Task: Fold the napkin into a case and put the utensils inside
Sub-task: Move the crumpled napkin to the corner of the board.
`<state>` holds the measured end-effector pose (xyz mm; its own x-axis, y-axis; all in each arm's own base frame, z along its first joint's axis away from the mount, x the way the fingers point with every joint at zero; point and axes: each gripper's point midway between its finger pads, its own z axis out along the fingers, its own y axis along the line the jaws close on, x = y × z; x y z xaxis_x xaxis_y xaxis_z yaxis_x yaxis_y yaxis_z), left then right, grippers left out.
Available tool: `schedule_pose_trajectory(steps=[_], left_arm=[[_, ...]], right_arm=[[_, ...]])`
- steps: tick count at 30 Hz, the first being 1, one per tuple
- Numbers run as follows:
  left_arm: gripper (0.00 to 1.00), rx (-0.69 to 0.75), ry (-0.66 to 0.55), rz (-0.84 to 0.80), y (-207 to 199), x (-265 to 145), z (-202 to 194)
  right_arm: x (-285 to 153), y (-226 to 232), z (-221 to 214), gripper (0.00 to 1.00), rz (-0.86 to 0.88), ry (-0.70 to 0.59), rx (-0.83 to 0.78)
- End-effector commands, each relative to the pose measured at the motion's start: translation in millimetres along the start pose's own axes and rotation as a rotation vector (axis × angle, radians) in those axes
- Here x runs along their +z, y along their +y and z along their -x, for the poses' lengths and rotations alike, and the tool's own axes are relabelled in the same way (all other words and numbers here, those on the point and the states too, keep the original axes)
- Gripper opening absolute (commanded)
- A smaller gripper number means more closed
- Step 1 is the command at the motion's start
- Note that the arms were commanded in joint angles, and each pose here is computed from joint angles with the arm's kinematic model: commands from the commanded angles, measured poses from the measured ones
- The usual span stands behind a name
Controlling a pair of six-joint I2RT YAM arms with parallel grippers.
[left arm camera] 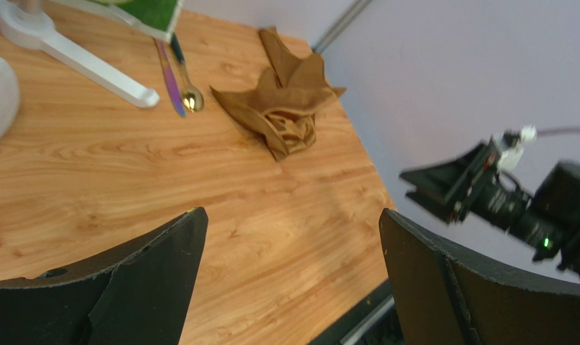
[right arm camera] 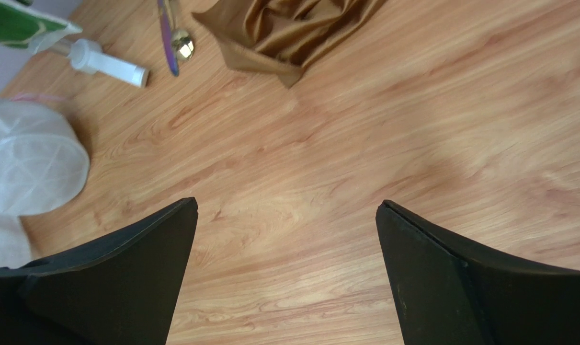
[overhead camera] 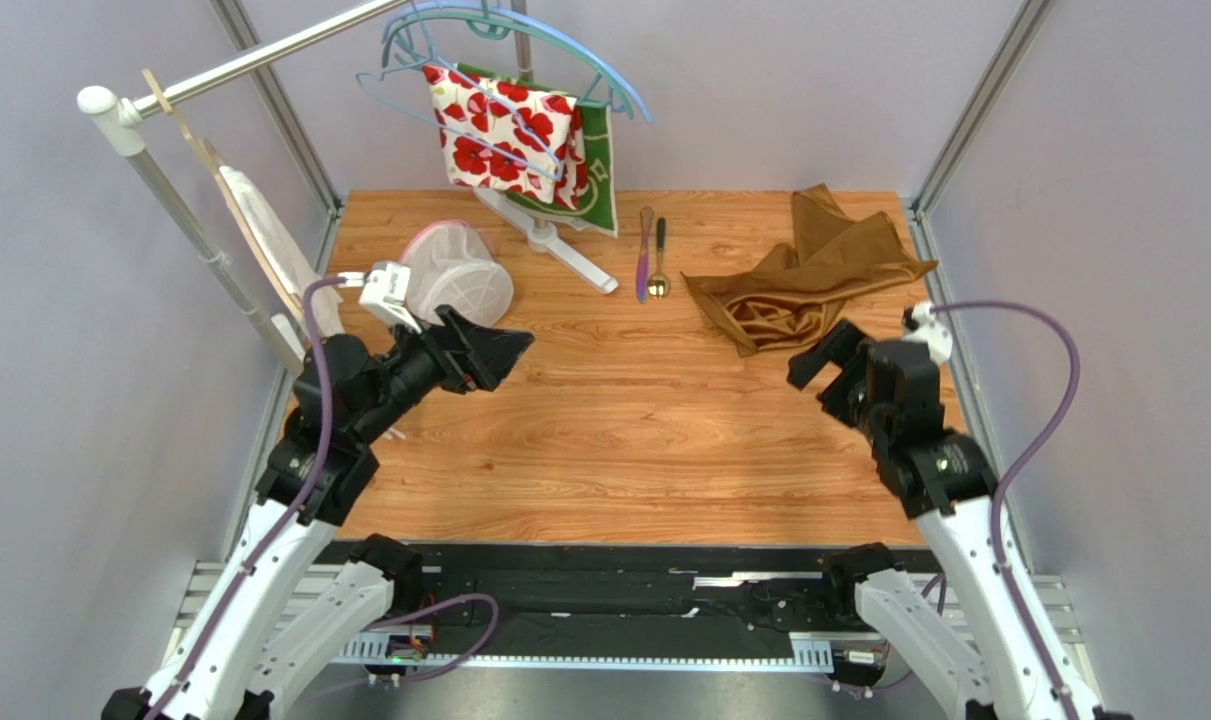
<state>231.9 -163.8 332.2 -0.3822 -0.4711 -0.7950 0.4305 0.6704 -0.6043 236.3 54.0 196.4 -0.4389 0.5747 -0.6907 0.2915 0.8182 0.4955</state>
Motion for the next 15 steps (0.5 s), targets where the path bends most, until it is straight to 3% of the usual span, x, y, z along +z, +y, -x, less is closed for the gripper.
schedule_pose_trajectory(steps=[1,3,7,8,10,12,13,14,15], left_arm=[[0.96,-0.049,0.136,-0.119,-20.0,26.6,-13.6],[0.89,-0.053,0.142,-0.084,-20.1,41.9,-7.3],[0.89,0.009,0.2,0.051,-11.5,93.1,-22.3],[0.89,0.045,0.186,0.05,-19.4,103.9,-14.6],[0.91,0.095,0.253,0.097,-14.6,136.3,-41.8],[0.89,0.105,0.267,0.091,-25.4,158.6,-43.4],[0.87,0.125,0.312,0.103,-21.8,174.9,-65.8],[0.84,0.134,0.29,0.089,-28.6,186.2,-64.5],[0.84,0.147,0.273,0.105,-27.0,195.0,-65.9]], right_arm=[[12.9,5.0,69.9,1.0,-0.196,-0.078,-0.119],[17.1,7.6,111.2,1.0,-0.259,-0.132,-0.101],[58.7,9.5,168.2,1.0,-0.308,-0.152,-0.089],[89.1,-7.4,170.4,1.0,-0.349,-0.09,-0.077],[111.1,0.9,201.2,0.95,-0.32,-0.102,-0.092],[157.6,-11.4,199.6,0.89,-0.321,-0.021,-0.116],[171.7,-10.2,203.6,0.86,-0.312,-0.013,-0.124],[179.7,4.1,220.5,0.84,-0.265,-0.032,-0.129],[213.7,-6.3,203.9,0.82,-0.272,0.042,-0.132]])
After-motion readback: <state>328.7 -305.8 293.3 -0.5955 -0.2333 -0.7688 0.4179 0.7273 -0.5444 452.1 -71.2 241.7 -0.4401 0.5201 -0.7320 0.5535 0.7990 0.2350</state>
